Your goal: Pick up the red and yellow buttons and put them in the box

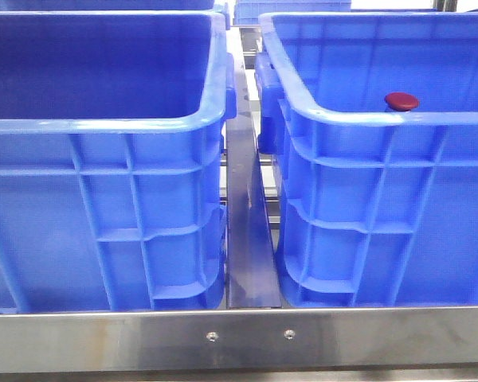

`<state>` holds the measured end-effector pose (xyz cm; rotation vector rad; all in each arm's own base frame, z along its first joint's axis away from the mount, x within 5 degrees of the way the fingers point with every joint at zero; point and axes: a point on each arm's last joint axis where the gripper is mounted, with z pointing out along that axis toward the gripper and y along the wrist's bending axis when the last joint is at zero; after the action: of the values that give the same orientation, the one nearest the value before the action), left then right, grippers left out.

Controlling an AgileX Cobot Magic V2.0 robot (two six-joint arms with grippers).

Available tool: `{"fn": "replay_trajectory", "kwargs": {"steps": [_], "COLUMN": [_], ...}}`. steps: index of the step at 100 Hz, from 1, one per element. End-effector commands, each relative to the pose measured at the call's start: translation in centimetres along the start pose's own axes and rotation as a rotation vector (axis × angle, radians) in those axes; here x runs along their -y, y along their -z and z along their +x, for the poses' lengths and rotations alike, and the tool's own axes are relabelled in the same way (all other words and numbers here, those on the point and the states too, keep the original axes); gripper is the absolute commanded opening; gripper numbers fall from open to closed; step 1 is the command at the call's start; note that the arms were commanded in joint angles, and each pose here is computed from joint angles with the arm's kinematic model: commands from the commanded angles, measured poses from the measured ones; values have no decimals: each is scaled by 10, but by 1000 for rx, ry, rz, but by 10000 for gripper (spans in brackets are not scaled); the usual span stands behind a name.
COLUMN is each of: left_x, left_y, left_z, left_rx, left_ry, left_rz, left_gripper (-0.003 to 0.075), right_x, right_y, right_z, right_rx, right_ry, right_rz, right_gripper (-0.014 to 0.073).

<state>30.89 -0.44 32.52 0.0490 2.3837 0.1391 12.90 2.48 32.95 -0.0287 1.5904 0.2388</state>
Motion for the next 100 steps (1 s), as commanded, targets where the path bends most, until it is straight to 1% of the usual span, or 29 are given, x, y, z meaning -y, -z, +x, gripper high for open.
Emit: {"fn": "replay_trajectory", "kwargs": {"steps": [1, 10, 29, 40, 53, 68, 78, 87, 100], "left_x": [7, 18, 39, 52, 67, 89, 104, 117, 130], "left_y": [43, 73, 128, 154, 182, 200, 207, 211, 212], "left_z": [-10, -3, 23, 38, 53, 65, 71, 75, 76], "left_rx": [160, 226, 354, 408, 448, 453, 452, 459, 474], "left_ry": [-10, -32, -91, -128, -160, -238, -300, -349, -388], "left_rz": [31, 78, 206, 315, 476, 647, 736, 796, 831], "left_gripper": [-19, -19, -19, -19, -19, -19, -19, -19, -19], "right_x": [-1, -1, -1, -2, -2, -3, -5, -5, -5], "right_y": [1, 1, 1, 1, 1, 1, 1, 1, 2], "right_z": [-10, -10, -10, -9, -9, -9, -8, -8, -8], "right_rx": [31, 31, 30, 29, 28, 23, 18, 17, 16], "right_ry": [14, 14, 14, 14, 15, 15, 15, 15, 15], "right_rz": [-2, -2, -5, -8, -13, -28, -46, -48, -51], "right_gripper": [-87, -87, -87, -87, -87, -87, -87, -87, -87]}}
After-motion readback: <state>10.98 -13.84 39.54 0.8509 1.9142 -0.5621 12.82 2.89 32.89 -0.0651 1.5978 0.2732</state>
